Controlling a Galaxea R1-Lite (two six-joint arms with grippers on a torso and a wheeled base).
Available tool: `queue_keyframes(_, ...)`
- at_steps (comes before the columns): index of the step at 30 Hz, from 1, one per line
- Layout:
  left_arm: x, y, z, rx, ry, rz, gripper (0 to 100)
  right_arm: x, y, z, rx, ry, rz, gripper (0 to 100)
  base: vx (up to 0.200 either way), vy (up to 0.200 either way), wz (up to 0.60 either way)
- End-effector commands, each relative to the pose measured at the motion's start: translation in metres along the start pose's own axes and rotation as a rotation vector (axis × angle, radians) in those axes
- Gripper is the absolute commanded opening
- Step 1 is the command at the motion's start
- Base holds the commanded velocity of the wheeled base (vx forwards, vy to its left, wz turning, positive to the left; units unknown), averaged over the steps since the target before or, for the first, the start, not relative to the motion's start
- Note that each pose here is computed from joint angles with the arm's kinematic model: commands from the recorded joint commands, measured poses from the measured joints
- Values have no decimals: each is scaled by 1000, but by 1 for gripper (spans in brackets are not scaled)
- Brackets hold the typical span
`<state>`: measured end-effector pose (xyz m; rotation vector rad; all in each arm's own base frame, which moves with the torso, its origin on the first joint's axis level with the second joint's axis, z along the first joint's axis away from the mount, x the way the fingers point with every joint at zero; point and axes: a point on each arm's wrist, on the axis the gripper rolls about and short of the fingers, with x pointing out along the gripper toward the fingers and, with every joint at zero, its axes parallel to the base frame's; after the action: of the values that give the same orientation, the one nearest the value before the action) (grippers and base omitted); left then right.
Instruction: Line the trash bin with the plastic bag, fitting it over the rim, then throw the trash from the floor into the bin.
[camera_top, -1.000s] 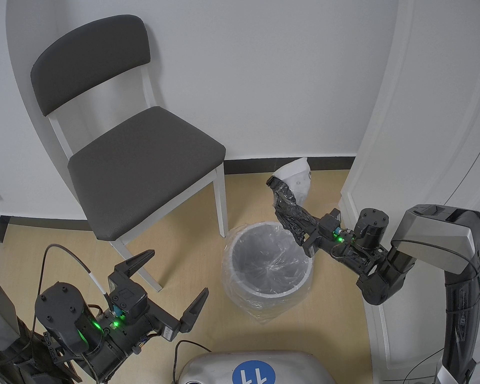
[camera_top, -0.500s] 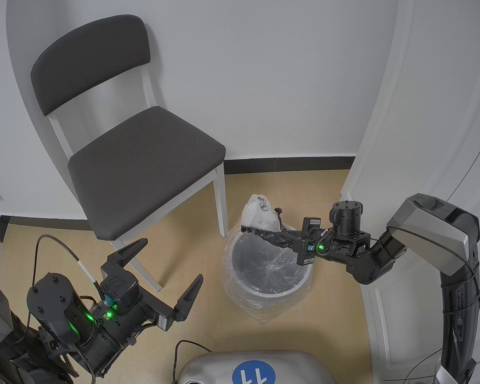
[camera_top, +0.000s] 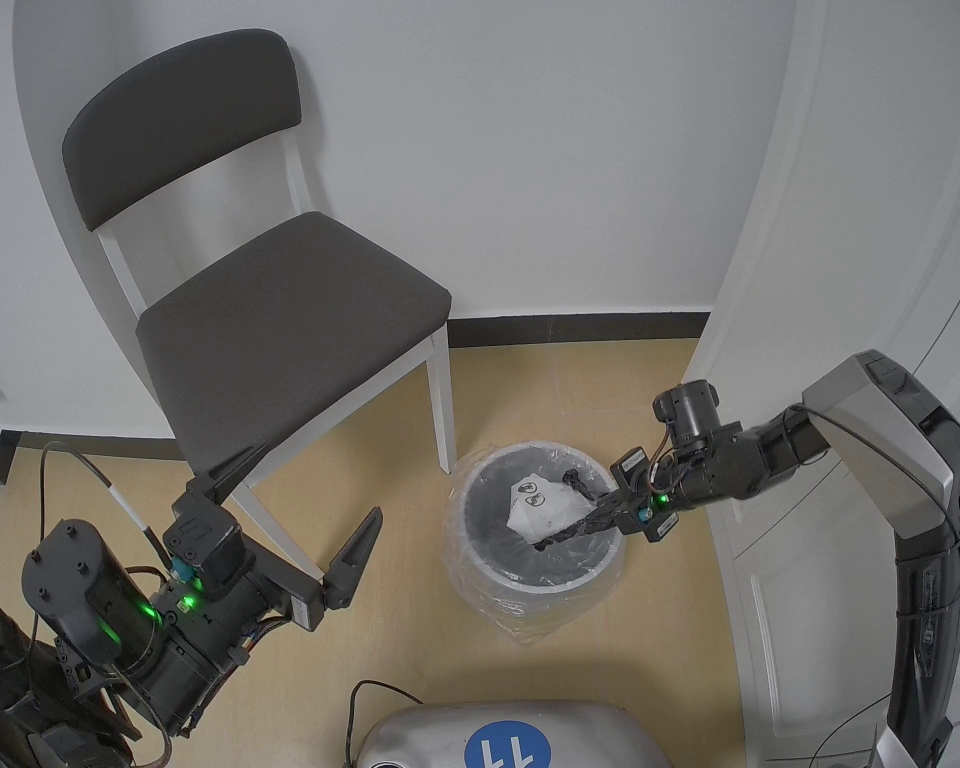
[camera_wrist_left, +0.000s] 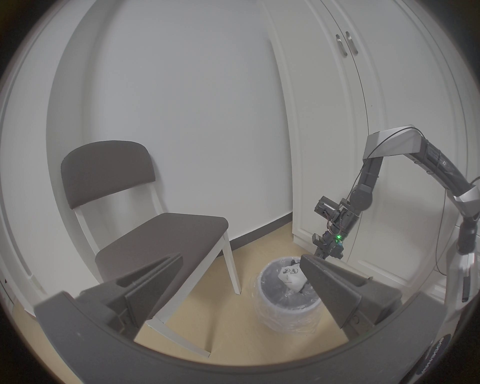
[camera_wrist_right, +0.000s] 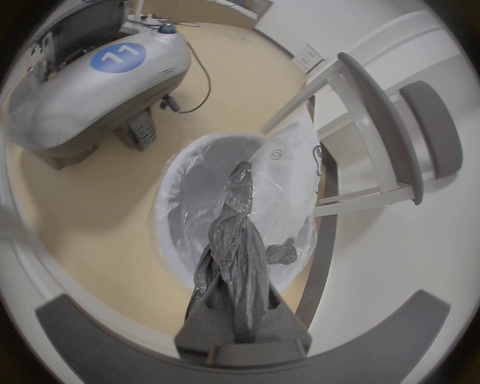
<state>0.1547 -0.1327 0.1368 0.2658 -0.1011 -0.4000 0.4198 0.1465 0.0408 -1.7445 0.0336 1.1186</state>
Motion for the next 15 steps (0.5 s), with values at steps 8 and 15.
queue_keyframes(8, -3, 7, 10, -14, -46, 30, 100, -25, -84, 17, -340, 218, 270, 0, 0, 0, 0)
queue_keyframes(15, -9, 11, 16, -19, -97, -20, 100, -3, -76, 34, -369, 210, 311, 0, 0, 0, 0)
